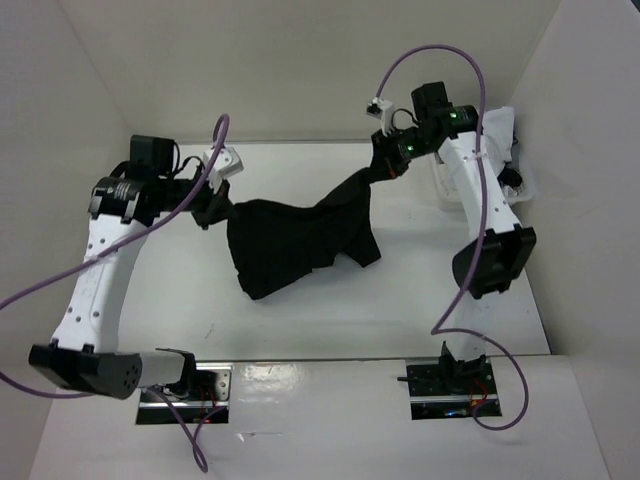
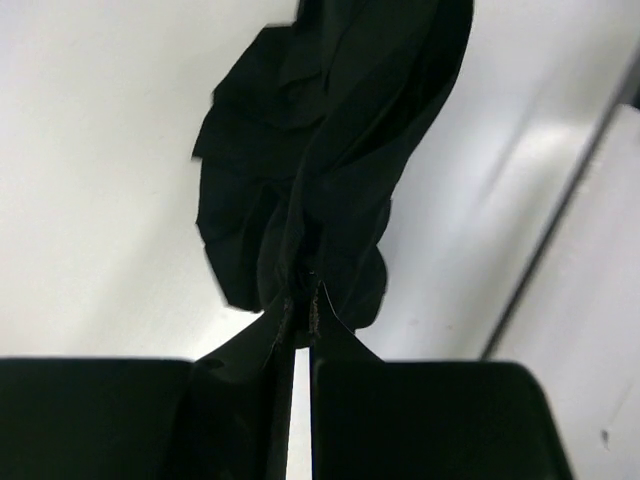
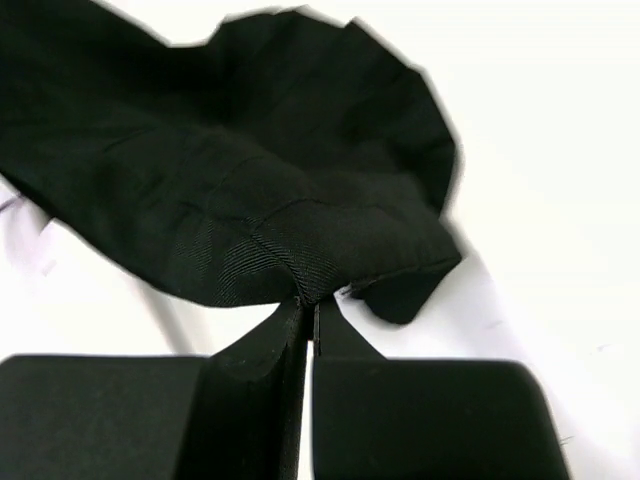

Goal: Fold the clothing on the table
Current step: Flatten the skirt out

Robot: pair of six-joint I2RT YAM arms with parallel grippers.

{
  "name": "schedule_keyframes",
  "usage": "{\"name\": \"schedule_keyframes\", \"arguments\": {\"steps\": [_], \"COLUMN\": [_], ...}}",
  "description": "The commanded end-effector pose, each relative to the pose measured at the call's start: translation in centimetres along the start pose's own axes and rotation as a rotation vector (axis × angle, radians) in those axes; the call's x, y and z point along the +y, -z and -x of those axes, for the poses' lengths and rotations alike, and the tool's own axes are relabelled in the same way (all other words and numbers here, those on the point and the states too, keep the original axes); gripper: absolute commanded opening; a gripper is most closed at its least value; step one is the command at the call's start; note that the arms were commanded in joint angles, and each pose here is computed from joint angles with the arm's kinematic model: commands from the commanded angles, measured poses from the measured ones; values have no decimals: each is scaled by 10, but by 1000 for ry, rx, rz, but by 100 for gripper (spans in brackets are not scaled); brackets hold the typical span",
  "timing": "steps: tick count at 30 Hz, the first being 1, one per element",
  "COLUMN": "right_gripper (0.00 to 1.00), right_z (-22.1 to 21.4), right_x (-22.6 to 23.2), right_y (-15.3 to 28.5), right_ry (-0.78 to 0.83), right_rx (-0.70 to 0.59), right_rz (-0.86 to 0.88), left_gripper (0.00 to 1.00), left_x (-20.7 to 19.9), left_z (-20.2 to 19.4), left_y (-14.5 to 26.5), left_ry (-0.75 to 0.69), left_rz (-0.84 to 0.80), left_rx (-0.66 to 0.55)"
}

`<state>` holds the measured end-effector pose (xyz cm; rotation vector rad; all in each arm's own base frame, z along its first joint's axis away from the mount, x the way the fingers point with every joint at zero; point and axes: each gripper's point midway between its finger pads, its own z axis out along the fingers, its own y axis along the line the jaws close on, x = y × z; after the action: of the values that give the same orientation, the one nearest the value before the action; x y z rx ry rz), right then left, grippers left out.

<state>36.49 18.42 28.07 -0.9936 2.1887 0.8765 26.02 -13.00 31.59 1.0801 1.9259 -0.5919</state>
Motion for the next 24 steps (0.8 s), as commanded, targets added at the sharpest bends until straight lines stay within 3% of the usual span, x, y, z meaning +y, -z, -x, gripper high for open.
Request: {"name": "schedule_keyframes", "arguments": {"steps": [1,5,8,9,12,13,16,21,24], "right_gripper": [0,0,0,0,0,0,0,0,0], "right_z": [53,95,115,120,110,102,59,10,-15], "right_x": [-29,-9,33,58,86,109,105,98,113], "right_y": [12,39,91,121,154,170,156,143,150], "right_ry": [28,127,230,292,363,413,338,262,259], "right_rx": [-126,-248,-355,-408,-447,-472,-409,-389,-401], "right_rz": [-141,-159,-220,-258,-281,-258,-246,-298,-275], "left_gripper": [0,0,0,0,0,0,0,0,0], "left_x": [55,72,70,58,50,44,25,11,-20], "left_z": [40,115,143,171,185,185,171,88,56], "left_y": [4,58,87,115,142,146,142,90,88], "left_ry": [-24,-94,-99,-169,-234,-245,-259,-77,-73], "left_rz": [215,346,364,394,404,392,322,189,171], "left_rx": [-86,-279,-344,-411,-442,-443,-435,-318,-283]}}
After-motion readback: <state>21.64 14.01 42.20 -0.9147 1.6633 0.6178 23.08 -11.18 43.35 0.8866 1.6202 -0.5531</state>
